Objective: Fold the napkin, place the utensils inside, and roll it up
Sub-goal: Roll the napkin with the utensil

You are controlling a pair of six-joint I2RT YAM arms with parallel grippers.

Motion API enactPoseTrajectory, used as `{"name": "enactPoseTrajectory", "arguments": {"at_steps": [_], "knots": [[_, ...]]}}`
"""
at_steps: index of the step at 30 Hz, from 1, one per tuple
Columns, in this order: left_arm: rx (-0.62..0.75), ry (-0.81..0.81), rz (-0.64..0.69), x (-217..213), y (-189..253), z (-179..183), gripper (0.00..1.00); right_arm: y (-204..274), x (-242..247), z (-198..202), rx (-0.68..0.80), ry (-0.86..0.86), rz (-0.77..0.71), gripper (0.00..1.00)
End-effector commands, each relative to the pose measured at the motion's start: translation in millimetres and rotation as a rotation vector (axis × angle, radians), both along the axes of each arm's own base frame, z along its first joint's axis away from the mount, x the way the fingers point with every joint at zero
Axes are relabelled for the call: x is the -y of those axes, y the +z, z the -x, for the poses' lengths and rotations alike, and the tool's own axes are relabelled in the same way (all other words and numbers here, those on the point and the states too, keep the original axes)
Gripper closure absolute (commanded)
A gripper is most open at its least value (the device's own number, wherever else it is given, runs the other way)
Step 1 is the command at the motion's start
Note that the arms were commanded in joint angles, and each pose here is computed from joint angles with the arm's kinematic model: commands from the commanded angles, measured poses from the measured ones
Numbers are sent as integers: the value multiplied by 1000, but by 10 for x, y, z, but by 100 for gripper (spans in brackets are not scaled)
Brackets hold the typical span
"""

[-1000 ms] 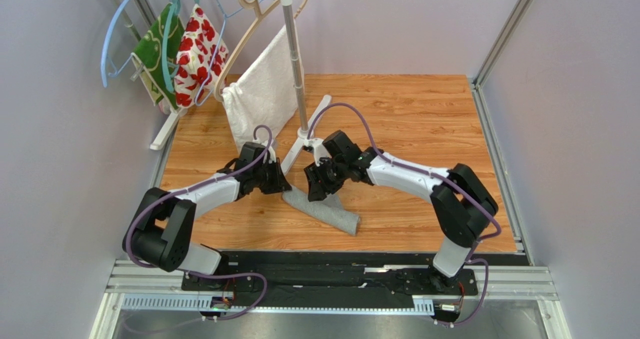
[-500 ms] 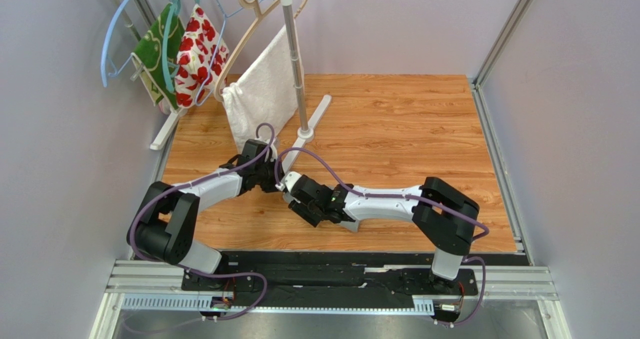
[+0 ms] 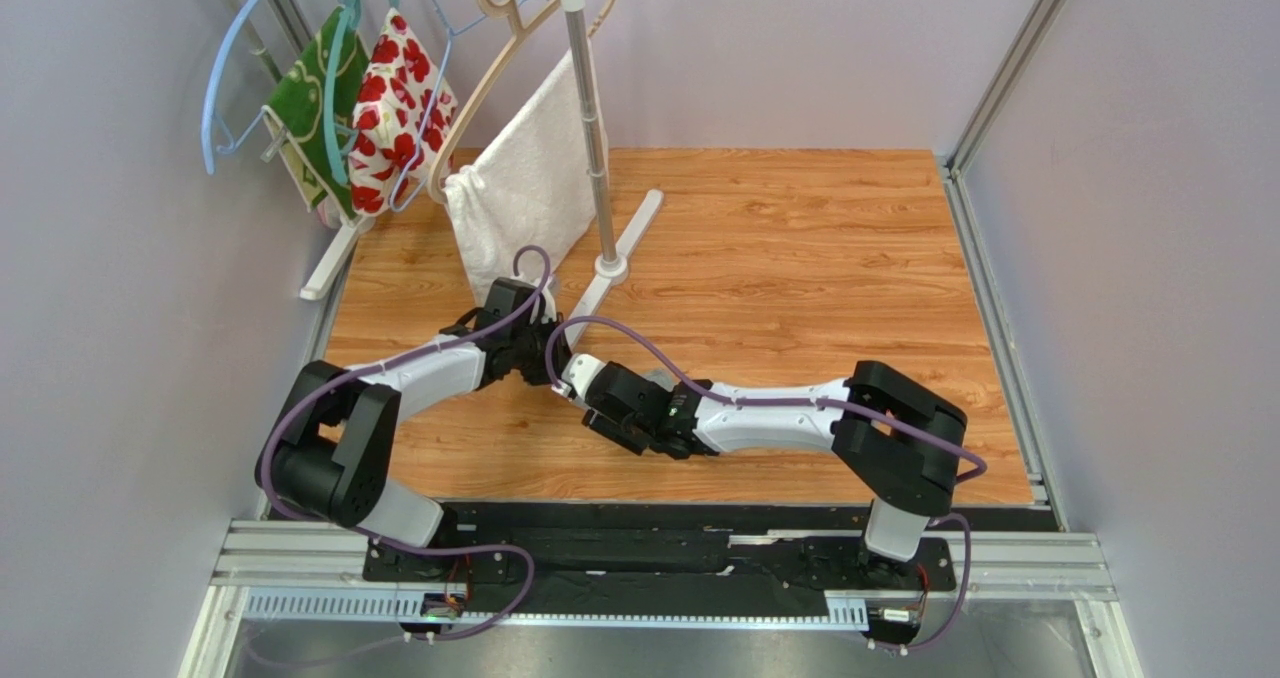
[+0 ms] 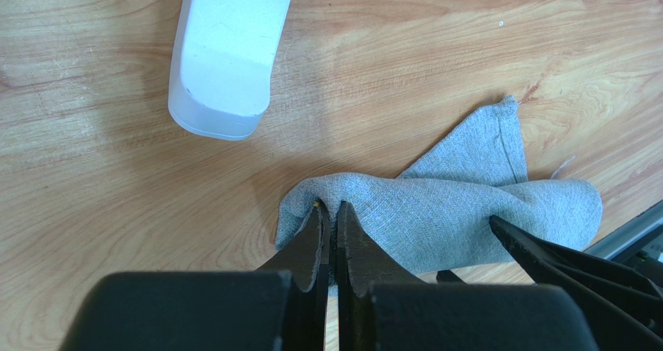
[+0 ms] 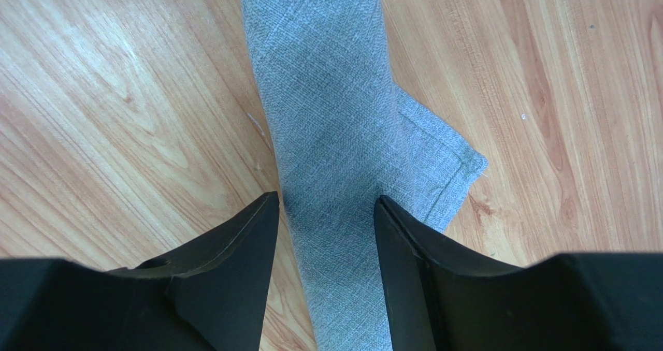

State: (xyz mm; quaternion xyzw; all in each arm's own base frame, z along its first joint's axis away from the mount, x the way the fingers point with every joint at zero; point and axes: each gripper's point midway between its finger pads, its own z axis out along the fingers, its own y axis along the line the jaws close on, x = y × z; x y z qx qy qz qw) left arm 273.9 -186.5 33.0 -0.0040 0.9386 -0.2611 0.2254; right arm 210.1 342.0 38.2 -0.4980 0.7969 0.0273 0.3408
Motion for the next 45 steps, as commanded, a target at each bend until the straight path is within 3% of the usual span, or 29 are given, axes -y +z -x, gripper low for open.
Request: {"name": "enactPoseTrajectory", "arguments": {"at_steps": [1, 4, 7, 11, 14, 19, 29, 45], "knots": [[27, -19, -14, -7, 69, -72, 100, -168, 4, -23, -33, 13, 9, 47], [42, -30, 2, 16, 105, -73, 99, -255, 50, -21, -99, 1, -7, 50], [64, -42, 17, 38, 168, -81, 82, -316, 90, 20, -203, -3, -42, 62], [95, -25, 17, 12, 248, -89, 47, -357, 134, 78, -368, -12, -101, 78], [133, 45, -42, -146, 316, -118, 39, -324, 101, 202, -502, 4, -143, 84], [237, 85, -27, -234, 536, -88, 35, -194, 50, 345, -681, -25, -216, 87], [218, 26, 39, -126, 434, 54, 36, 26, -51, 160, -968, -106, -451, 89], [190, -7, 121, 57, 255, 0, 39, -178, -30, -18, -1140, -137, -549, 90]]}}
